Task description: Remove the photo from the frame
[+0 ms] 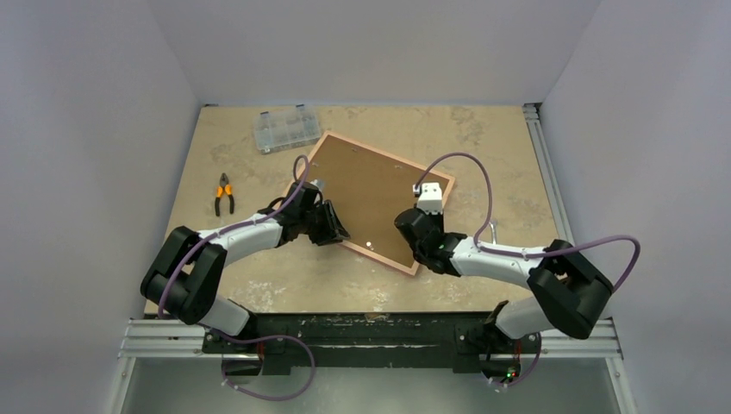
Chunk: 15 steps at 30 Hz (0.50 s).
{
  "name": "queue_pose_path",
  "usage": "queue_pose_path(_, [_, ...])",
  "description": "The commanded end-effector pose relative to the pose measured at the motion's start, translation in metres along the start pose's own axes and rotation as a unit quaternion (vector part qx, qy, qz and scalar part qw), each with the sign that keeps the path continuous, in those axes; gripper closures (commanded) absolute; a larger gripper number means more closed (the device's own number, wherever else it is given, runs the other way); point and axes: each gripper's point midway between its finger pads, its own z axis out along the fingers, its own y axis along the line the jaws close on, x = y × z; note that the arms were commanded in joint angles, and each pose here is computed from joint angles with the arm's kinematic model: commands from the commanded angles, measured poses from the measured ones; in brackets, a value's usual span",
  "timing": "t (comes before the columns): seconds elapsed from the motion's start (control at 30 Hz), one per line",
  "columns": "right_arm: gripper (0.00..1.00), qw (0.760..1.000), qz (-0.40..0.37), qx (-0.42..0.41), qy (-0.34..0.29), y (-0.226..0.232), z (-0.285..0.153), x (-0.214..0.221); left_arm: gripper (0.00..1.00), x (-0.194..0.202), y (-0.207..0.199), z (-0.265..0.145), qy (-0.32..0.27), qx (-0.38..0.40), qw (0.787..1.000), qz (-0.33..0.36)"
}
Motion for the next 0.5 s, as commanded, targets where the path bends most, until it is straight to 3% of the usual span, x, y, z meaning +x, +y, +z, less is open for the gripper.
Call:
queue_pose_path(0.0, [1.00, 0.997, 0.046, -0.054, -0.021, 0.017, -0.004, -0.007, 0.71, 0.030, 0.051, 0.005, 0.042, -0.087, 0.995, -0.012])
queue_pose_path(0.47, [1.00, 0.975, 0.139, -0.162, -0.055, 0.028, -0.033, -0.033, 0.71, 0.033, 0.050, 0.006, 0.047, -0.081, 0.995, -0.014])
